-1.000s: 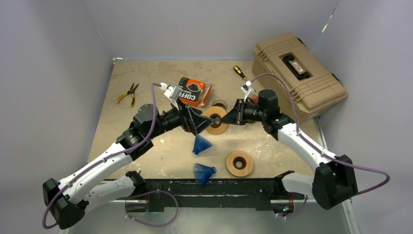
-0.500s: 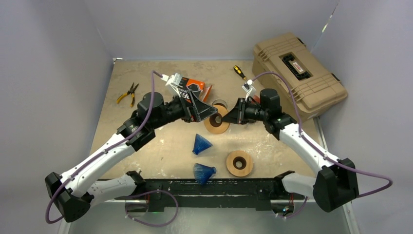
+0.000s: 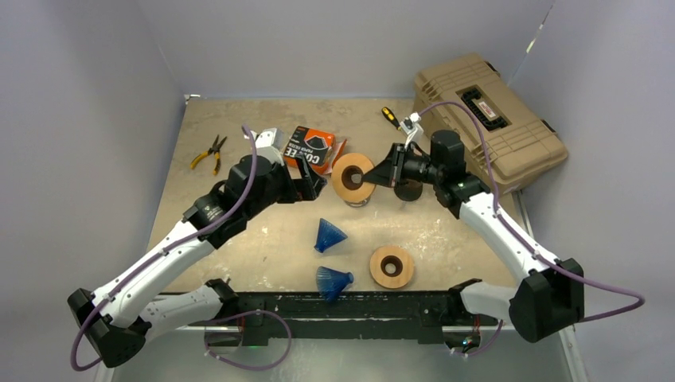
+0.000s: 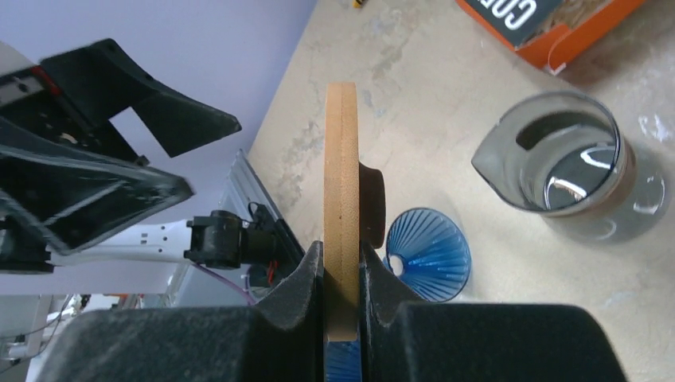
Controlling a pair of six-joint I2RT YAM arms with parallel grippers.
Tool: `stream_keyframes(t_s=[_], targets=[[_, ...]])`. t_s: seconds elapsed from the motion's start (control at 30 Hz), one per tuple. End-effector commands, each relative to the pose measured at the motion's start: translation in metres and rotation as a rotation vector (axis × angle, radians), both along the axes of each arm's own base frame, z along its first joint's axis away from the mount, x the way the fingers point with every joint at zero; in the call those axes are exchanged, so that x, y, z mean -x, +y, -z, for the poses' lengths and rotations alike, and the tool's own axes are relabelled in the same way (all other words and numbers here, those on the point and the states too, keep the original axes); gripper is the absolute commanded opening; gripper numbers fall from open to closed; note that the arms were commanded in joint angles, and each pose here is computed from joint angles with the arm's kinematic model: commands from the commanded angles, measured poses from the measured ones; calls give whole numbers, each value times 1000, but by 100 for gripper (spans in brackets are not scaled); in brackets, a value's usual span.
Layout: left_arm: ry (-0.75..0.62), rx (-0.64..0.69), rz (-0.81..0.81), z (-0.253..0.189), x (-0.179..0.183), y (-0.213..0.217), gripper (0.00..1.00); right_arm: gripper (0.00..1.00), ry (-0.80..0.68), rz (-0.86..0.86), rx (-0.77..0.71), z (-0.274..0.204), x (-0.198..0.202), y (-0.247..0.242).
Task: Place the coffee filter in the dripper
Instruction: Place the dripper holder onto the coffee server.
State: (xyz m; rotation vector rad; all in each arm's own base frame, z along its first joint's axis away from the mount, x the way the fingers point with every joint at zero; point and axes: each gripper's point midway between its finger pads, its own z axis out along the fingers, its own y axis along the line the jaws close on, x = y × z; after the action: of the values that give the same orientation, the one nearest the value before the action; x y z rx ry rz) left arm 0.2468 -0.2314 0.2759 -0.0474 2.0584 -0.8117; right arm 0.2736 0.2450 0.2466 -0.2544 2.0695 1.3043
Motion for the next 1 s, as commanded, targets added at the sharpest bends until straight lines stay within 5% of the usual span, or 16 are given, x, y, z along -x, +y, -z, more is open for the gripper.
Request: stream_keyframes(t_s=[0.0, 0.27, 0.97], targets=[[-130, -261, -143, -5, -14, 56, 99, 0, -88, -21, -71, -45, -17, 7], [-184, -542, -187, 29, -25, 90, 96, 0, -11, 13, -108, -41, -56, 7], [-175, -594, -129, 70, -30, 81, 95, 0, 191, 2, -110, 30, -82, -5]])
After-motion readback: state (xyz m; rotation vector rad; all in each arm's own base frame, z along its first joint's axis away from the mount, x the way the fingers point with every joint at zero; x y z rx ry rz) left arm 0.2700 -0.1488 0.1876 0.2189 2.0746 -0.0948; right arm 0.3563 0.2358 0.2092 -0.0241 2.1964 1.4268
